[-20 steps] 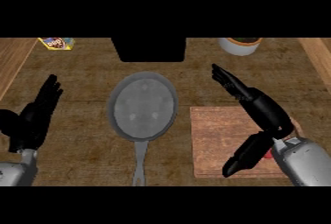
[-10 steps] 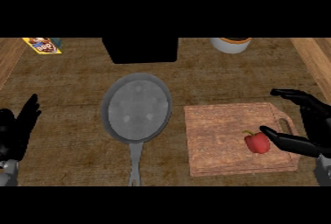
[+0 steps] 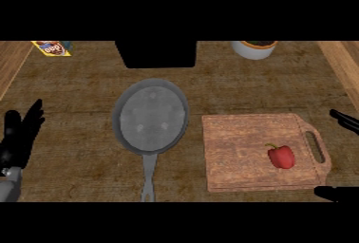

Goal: Pick the bell pepper from the cutting board and place it in the pan

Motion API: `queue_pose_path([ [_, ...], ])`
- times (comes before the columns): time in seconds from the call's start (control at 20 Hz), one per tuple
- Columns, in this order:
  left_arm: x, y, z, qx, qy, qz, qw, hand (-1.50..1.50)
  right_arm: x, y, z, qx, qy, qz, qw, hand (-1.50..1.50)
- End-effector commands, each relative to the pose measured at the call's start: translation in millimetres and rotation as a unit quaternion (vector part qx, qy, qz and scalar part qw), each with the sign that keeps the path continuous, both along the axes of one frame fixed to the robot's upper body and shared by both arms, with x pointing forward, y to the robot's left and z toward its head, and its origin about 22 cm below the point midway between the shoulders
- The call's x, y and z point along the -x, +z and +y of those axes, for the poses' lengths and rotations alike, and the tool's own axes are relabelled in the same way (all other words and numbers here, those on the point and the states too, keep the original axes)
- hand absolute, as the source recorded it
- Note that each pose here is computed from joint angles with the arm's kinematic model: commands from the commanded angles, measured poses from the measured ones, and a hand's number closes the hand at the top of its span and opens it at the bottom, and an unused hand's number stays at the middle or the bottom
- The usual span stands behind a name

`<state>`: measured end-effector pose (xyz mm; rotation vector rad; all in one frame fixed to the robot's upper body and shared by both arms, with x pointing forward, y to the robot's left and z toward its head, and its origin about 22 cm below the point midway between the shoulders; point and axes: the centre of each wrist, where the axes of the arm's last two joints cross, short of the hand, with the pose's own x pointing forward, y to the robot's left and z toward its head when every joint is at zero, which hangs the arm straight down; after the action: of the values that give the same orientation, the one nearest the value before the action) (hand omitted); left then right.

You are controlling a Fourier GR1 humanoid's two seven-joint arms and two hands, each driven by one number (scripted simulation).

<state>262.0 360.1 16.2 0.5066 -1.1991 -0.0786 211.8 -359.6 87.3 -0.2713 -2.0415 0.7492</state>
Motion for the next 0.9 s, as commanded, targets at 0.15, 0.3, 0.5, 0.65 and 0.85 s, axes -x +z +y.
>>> queue_pose_path([
  [0.15, 0.8, -11, 1, -0.006, 0.002, 0.000, 1.0000, 0.00, 7, 44, 14, 0.241, -0.051, 0.032, 0.969, -1.50],
  [0.3, 1.3, -5, -4, 0.006, -0.006, 0.008, 0.9999, 0.00, 6, 71, 36, 0.327, -0.079, 0.058, 0.940, -1.50],
  [0.5, -8.7, 0, -9, -0.002, -0.005, 0.004, 1.0000, 0.00, 24, 63, 69, 0.402, -0.084, 0.089, 0.907, -1.50],
  [0.65, -3.6, -7, -19, 0.005, -0.020, 0.009, 0.9997, 0.00, 18, 66, 87, 0.448, -0.104, 0.103, 0.882, -1.50],
  [0.85, -6.9, -4, -3, -0.007, -0.014, 0.000, 0.9999, 0.00, 13, 53, 107, 0.488, -0.106, 0.142, 0.855, -1.50],
])
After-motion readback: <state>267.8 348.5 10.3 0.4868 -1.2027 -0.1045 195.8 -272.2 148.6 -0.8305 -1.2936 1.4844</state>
